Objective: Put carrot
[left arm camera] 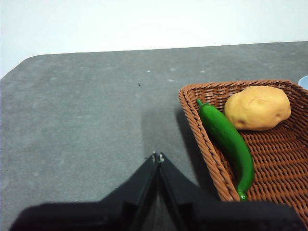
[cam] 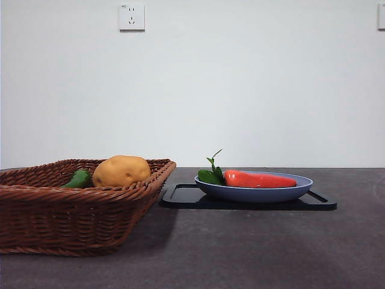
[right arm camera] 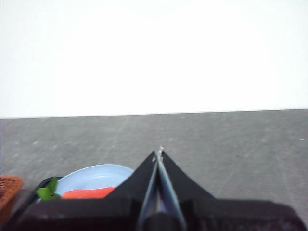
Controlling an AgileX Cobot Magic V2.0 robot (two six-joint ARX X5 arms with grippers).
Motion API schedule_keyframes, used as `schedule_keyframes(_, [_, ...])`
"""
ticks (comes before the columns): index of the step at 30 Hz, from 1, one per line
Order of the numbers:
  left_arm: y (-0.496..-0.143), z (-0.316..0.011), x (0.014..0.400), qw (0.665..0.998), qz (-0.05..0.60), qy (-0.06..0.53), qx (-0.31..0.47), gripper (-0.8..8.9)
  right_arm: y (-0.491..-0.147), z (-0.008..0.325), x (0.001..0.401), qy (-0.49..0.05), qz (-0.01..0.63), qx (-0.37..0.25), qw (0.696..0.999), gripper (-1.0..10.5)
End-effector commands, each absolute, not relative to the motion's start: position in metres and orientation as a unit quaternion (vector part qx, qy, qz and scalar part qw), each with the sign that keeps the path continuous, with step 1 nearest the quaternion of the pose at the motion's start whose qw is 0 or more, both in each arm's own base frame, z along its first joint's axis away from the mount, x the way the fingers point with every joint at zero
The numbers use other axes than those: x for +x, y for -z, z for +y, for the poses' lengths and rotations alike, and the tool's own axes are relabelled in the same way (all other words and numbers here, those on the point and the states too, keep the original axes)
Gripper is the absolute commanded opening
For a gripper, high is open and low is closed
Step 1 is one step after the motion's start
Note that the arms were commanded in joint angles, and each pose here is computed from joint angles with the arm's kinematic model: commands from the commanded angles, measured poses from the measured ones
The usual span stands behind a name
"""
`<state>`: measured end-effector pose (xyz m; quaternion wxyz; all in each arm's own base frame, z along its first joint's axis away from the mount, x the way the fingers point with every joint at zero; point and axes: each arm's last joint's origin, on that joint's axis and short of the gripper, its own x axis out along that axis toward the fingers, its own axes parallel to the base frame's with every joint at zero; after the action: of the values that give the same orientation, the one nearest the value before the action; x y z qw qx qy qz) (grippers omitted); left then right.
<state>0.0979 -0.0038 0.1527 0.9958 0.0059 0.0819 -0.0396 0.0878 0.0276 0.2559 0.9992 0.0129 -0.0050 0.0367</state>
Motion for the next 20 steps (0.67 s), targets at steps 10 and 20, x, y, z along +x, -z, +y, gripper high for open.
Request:
schedule_keyframes(10, [-0.151, -0.003, 0.098, 0.996, 0.079, 0.039, 0.004, 0.08, -0.19, 0.009, 0.093, -0.007, 0.055, -0.008, 0.998, 0.1])
schedule_keyframes(20, [-0.151, -0.003, 0.098, 0.996, 0.079, 0.039, 0.004, 0.08, -0.152, 0.008, 0.096, -0.005, 0.068, 0.001, 0.998, 0.1])
